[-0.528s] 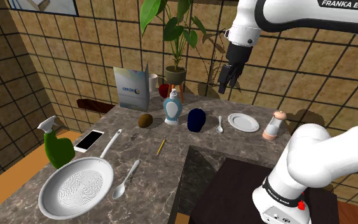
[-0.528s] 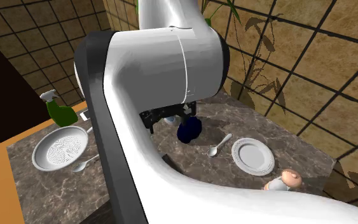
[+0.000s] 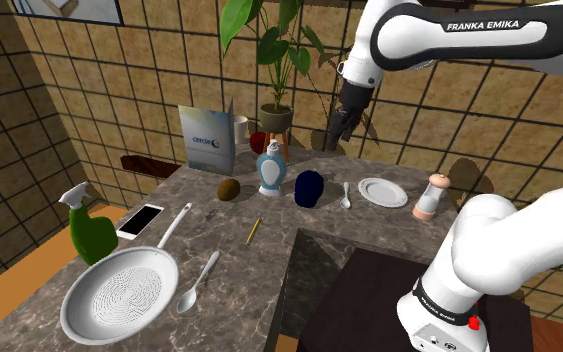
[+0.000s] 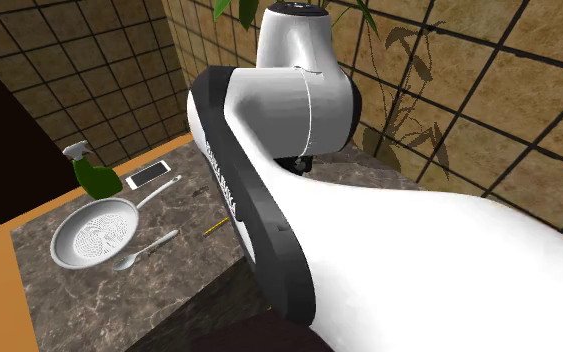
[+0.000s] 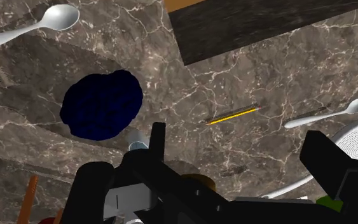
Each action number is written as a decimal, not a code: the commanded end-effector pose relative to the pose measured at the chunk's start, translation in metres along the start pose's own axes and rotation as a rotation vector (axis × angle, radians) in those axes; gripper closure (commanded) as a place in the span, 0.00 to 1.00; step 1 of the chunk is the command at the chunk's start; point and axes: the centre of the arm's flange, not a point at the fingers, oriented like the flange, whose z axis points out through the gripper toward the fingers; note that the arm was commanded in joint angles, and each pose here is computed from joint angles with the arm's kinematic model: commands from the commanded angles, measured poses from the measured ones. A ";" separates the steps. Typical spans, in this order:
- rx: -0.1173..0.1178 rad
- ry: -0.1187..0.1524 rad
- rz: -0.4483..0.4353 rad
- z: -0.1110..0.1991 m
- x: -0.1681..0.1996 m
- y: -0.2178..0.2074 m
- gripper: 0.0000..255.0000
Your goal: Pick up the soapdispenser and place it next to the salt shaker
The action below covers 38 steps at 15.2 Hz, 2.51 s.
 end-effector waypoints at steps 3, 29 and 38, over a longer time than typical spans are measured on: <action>0.036 0.031 -0.039 0.031 0.030 0.033 0.00; 0.204 0.163 -0.214 0.207 0.201 0.130 0.00; 0.204 0.163 -0.214 0.207 0.201 0.130 1.00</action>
